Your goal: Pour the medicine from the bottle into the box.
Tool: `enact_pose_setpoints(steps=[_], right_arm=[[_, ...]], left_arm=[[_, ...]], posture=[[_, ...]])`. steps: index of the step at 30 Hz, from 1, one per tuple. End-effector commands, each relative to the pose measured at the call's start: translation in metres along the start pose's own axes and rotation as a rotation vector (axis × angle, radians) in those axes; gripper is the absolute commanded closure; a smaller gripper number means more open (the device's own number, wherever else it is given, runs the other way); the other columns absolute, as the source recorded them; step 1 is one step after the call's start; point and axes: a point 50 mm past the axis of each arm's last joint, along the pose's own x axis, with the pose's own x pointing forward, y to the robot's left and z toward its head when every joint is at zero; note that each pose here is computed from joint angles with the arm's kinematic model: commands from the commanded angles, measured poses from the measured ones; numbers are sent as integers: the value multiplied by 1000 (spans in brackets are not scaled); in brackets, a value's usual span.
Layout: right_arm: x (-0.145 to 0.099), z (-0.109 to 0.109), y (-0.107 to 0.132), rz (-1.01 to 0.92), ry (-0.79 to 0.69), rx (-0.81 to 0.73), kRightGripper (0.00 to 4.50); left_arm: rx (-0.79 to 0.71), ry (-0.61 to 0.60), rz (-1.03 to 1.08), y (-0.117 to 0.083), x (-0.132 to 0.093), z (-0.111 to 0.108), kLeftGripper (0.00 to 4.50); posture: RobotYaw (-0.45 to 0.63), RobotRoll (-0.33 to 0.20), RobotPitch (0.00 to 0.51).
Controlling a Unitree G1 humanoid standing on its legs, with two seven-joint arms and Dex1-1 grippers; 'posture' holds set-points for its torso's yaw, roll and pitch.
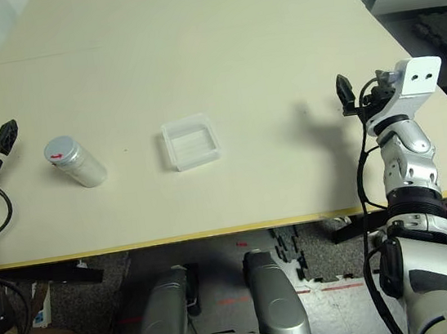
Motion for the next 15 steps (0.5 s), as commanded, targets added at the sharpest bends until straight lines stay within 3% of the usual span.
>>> enact_pose_setpoints(steps=[1, 9, 15], right_arm=[[-2, -1, 0, -3, -2, -2, 32], [3, -4, 8, 22, 13, 10, 32], [7, 3, 6, 30, -2, 8, 32]], left_arm=[[4, 5, -1, 0, 1, -1, 38], [-12, 3, 40, 10, -15, -2, 38], [-6, 6, 22, 6, -14, 1, 38]], posture=[[-19, 0, 165], [12, 0, 188], [4, 0, 188]])
